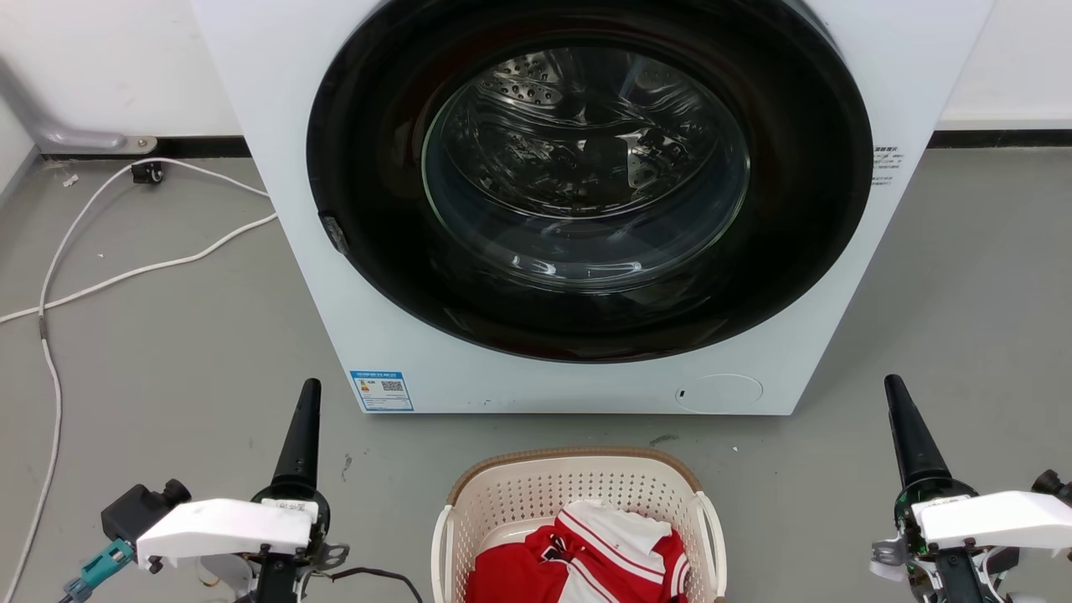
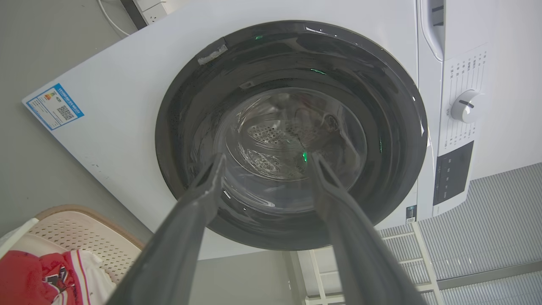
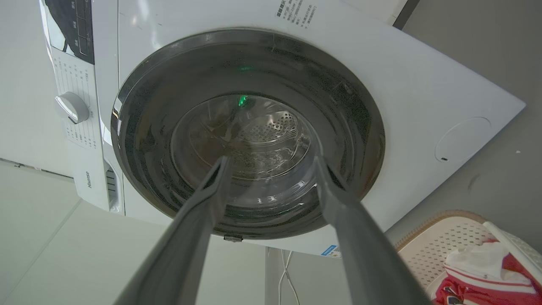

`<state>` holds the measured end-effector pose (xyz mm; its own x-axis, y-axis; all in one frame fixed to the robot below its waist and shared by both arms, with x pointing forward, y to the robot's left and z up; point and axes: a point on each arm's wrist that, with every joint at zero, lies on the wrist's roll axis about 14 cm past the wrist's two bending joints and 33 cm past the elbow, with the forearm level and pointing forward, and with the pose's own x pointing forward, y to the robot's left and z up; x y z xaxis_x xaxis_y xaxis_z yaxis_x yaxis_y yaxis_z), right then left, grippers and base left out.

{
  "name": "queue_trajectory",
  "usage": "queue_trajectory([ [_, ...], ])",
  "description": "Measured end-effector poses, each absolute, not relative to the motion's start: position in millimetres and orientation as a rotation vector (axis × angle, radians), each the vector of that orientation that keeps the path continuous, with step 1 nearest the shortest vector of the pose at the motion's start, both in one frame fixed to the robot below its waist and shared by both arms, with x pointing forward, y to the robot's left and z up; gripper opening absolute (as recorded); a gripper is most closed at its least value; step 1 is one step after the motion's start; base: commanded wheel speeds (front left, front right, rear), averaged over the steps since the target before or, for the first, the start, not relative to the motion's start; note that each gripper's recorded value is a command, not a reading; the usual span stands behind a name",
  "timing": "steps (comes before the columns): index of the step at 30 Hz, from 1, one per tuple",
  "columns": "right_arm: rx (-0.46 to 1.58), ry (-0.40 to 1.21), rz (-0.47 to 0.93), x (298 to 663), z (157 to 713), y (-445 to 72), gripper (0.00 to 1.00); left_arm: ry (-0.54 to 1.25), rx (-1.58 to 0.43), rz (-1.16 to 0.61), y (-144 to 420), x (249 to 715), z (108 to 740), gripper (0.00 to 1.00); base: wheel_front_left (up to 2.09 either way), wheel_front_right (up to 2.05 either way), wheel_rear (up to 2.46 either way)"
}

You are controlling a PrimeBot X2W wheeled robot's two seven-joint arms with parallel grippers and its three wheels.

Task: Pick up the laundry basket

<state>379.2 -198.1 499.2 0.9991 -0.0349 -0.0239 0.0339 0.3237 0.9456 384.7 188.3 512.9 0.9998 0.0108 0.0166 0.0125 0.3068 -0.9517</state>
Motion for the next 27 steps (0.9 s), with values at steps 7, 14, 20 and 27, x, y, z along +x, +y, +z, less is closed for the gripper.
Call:
queue_trajectory([
  [7,1.034,-0.008,-0.030,380,504,-196,1.00,-0.021,-1.093,0.000,186,384,515,1.00,0.00,0.00,0.00],
  [14,0.867,-0.009,-0.013,380,506,-193,1.00,-0.021,-0.932,-0.017,180,384,517,1.00,0.00,0.00,0.00],
  [20,0.743,-0.005,0.007,381,508,-189,1.00,-0.021,-0.816,-0.015,178,383,516,1.00,0.00,0.00,0.00],
  [27,0.624,-0.011,0.024,380,511,-185,1.00,-0.033,-0.705,-0.025,174,383,519,1.00,0.00,0.00,0.00],
])
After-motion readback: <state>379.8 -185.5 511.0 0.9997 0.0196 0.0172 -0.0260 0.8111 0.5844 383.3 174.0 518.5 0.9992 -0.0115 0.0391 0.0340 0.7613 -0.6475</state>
